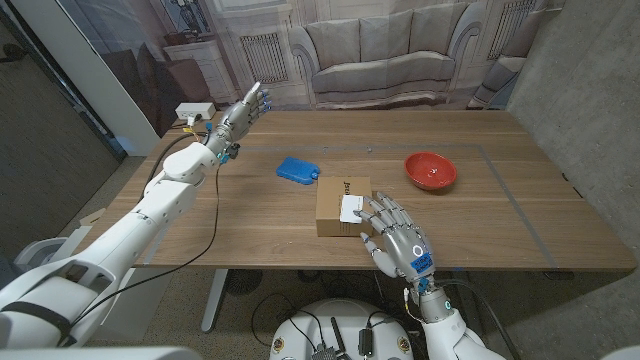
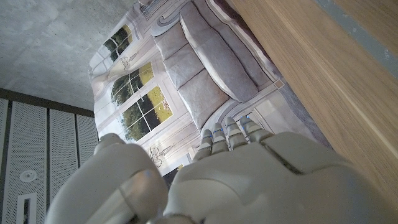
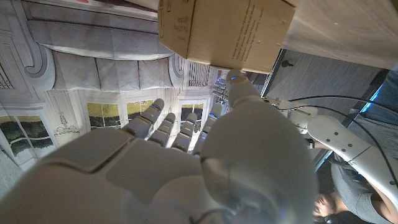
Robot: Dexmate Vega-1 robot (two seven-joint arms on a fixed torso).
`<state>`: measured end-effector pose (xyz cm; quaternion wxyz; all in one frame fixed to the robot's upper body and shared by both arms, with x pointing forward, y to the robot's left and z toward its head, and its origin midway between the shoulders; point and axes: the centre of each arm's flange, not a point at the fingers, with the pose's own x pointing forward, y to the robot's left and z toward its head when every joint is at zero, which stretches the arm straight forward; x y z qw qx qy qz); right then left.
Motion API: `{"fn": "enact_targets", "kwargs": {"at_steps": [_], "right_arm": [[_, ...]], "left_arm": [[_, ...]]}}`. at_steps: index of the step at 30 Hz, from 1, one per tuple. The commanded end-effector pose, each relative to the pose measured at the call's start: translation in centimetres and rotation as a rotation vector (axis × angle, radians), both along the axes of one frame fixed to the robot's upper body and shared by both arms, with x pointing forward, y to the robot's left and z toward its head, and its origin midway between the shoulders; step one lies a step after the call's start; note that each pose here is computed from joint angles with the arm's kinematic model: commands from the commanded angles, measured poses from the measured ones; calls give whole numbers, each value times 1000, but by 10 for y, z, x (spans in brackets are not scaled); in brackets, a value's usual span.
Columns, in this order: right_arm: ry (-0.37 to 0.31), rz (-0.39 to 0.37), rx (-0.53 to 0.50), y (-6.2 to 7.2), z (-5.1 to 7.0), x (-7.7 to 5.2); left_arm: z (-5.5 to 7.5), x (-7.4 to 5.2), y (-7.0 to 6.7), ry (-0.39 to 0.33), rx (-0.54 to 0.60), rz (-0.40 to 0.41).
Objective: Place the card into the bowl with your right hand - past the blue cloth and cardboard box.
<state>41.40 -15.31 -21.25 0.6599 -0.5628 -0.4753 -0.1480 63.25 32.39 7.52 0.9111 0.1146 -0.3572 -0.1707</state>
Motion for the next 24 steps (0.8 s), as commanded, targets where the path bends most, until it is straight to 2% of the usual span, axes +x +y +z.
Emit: {"fn": "enact_targets", "kwargs": {"at_steps": [1,10,24], "right_arm": [[9,-6,7,8,-4,9],[14,-15,10,11,-6,14],[20,-21,8,6,-6,19]], "left_arm": [[0,-4,6,4,-8,6],[4,-5,7,4,7,8],[1,-10,11,1,-4,20]]}}
